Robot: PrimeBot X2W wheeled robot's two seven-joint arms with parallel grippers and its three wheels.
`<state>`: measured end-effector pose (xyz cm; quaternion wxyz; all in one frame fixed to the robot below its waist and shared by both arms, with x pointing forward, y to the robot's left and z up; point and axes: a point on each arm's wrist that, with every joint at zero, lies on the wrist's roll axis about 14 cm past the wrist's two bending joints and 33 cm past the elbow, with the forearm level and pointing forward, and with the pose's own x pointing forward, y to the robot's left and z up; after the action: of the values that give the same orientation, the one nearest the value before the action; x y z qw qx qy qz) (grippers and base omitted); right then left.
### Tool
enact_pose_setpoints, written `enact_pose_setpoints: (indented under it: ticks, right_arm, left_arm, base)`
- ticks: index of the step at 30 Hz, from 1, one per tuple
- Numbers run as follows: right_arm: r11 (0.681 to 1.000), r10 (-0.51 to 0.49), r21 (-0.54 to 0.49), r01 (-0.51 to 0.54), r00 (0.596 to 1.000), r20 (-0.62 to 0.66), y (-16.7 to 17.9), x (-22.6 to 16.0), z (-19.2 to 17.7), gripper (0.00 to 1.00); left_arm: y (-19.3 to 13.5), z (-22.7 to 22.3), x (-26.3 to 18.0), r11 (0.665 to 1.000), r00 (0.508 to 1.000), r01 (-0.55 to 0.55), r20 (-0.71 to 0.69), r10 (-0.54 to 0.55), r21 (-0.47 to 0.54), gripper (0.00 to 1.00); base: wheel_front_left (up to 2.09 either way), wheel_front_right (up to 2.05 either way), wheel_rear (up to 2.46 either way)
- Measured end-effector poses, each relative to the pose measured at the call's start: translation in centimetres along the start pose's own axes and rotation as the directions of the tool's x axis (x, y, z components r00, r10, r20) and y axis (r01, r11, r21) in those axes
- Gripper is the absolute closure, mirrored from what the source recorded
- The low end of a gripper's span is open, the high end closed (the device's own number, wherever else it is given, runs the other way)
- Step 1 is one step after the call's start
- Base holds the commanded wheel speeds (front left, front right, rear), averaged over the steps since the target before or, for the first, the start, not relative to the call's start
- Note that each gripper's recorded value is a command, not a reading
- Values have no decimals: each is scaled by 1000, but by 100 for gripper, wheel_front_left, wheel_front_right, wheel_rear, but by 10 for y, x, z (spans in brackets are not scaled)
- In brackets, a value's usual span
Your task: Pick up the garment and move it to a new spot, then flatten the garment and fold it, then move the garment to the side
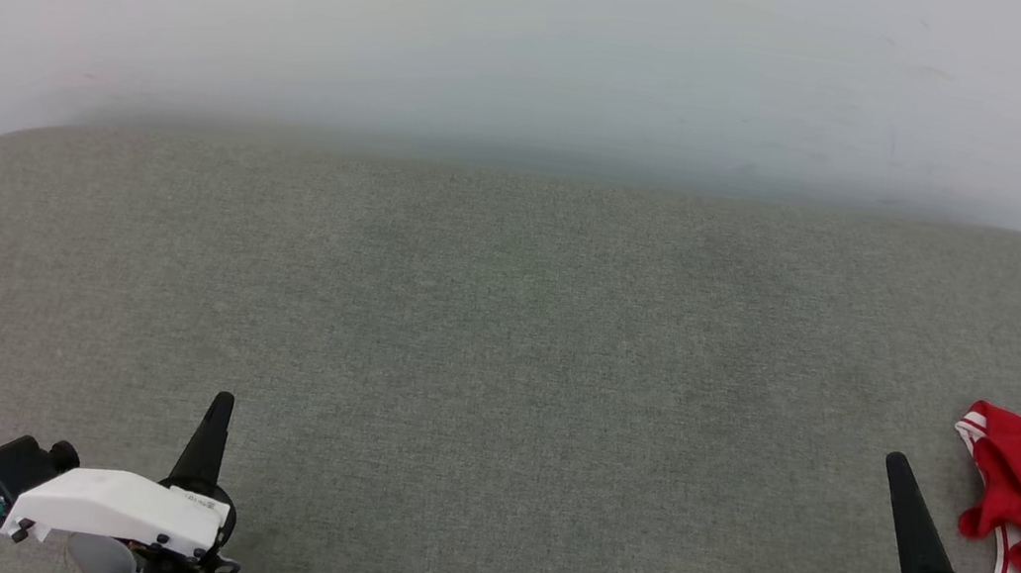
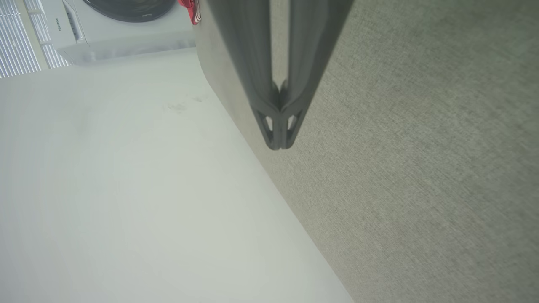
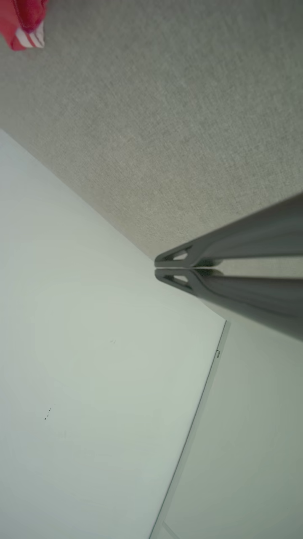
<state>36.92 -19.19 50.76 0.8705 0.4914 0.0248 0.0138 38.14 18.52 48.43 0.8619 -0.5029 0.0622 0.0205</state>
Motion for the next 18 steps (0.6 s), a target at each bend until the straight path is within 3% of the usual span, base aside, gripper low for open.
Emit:
enact_pose_setpoints:
  ticks: [18]
  right_arm:
    - [983,0,185,-3,1000,16,-2,6,2,100]
  left_arm:
    - [-4,7,2,984,1000,27,15,-25,-177,100]
  base:
    - [0,0,0]
